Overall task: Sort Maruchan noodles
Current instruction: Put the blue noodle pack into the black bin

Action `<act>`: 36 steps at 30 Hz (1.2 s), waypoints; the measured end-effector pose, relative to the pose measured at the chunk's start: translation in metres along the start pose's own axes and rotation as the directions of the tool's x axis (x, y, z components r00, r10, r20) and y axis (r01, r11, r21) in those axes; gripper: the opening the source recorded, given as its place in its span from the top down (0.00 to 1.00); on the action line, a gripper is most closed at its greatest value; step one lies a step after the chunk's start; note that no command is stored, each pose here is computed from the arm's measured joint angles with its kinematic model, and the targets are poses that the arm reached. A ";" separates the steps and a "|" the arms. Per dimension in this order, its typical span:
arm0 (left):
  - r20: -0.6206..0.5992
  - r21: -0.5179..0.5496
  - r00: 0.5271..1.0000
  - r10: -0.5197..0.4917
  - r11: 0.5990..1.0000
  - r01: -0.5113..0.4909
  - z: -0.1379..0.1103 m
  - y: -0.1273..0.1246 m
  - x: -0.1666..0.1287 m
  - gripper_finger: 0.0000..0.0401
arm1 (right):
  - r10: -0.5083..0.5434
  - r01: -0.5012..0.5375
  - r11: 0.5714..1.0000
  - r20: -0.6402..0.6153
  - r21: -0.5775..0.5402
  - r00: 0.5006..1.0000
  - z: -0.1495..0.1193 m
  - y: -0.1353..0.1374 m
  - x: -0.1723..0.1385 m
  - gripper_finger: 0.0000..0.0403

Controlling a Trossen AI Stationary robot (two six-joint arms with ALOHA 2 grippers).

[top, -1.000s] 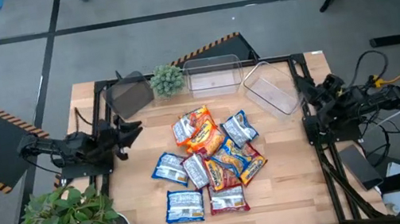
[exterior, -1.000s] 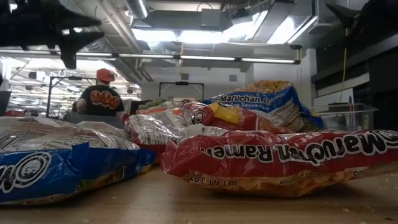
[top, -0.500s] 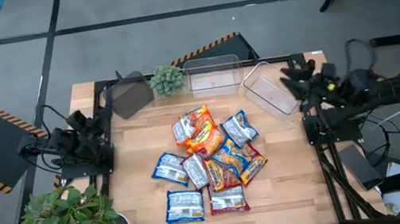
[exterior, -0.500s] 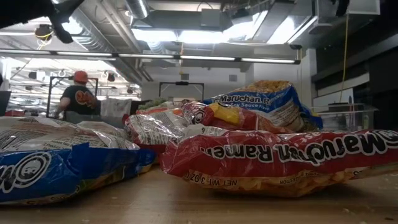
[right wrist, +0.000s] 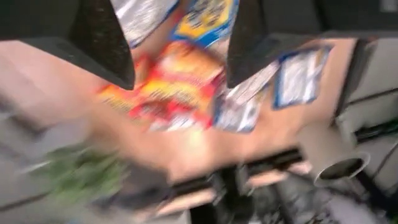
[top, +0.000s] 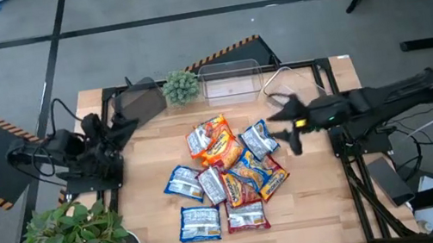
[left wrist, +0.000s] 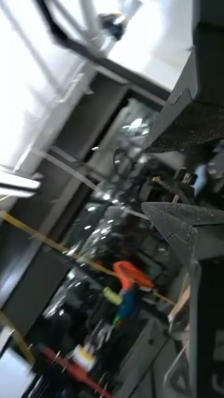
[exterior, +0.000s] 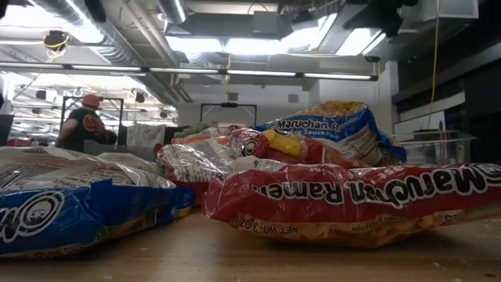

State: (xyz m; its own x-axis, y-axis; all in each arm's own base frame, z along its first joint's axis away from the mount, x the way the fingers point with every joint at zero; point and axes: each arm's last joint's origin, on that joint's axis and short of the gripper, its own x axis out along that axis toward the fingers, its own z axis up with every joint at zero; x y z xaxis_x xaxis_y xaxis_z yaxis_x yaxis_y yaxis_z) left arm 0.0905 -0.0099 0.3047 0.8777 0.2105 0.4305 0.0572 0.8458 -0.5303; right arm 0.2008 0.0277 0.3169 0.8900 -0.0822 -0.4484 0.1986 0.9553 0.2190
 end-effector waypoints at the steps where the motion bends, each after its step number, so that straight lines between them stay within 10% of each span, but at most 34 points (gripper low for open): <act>1: -0.027 0.010 1.000 -0.009 1.000 0.009 0.001 -0.003 0.004 0.64 | 0.025 -0.024 1.000 -0.043 0.011 0.999 -0.003 0.002 0.008 0.34; 15: -0.151 0.095 0.986 -0.073 0.992 0.088 0.005 -0.020 0.028 0.52 | 0.085 -0.037 0.992 -0.431 0.120 0.898 -0.053 0.012 0.097 0.20; 36: -0.188 0.095 0.981 -0.053 0.993 0.072 0.001 -0.018 0.027 0.51 | 0.100 0.032 0.975 -0.564 0.220 0.819 -0.087 0.013 0.141 0.20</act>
State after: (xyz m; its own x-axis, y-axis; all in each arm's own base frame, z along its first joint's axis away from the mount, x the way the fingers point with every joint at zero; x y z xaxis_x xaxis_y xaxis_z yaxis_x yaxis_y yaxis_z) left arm 0.1128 -0.0190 0.3272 0.9473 0.0690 0.3127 0.0751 0.9014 -0.4264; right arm 0.2930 0.0534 0.1807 0.5176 0.1884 -0.8346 0.3125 0.8665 0.3893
